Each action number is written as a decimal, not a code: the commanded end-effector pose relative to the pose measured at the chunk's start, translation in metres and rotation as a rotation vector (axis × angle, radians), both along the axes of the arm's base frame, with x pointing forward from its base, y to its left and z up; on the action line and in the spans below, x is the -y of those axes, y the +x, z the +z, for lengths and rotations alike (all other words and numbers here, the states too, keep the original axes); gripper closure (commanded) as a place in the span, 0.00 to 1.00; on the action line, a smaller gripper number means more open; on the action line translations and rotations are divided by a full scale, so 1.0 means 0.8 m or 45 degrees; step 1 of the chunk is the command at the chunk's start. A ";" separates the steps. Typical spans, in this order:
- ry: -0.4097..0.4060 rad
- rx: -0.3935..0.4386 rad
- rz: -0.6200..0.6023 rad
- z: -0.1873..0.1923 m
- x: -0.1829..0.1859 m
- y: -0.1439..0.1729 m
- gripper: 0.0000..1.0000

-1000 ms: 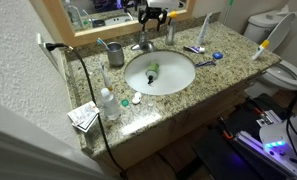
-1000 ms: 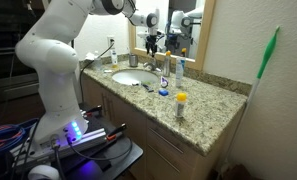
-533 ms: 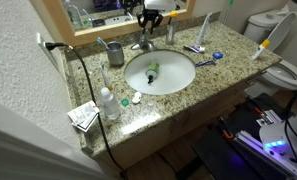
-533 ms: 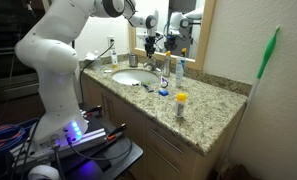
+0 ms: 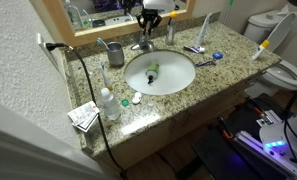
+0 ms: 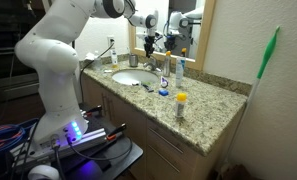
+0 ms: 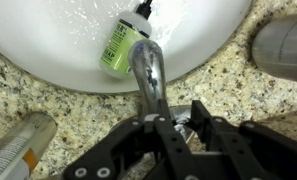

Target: Push the faucet handle downwards

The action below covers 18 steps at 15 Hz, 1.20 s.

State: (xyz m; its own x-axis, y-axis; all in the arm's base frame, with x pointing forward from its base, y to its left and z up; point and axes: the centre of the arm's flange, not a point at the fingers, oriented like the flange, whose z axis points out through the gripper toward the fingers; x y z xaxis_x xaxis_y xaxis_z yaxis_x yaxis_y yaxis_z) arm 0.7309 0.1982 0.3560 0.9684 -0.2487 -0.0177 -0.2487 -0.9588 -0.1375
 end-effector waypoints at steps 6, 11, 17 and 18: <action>-0.045 -0.453 -0.123 -0.083 0.057 0.005 0.93; 0.049 -0.413 0.025 -0.055 0.046 -0.025 0.39; 0.040 -0.235 0.209 0.023 0.030 -0.018 0.22; 0.042 -0.189 0.236 0.043 0.030 -0.019 0.16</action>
State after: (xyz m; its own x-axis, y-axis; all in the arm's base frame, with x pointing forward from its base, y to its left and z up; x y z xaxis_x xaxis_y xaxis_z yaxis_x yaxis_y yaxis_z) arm 0.7158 0.1740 0.3912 0.9839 -0.0629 -0.1674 -0.0877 -0.9855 -0.1450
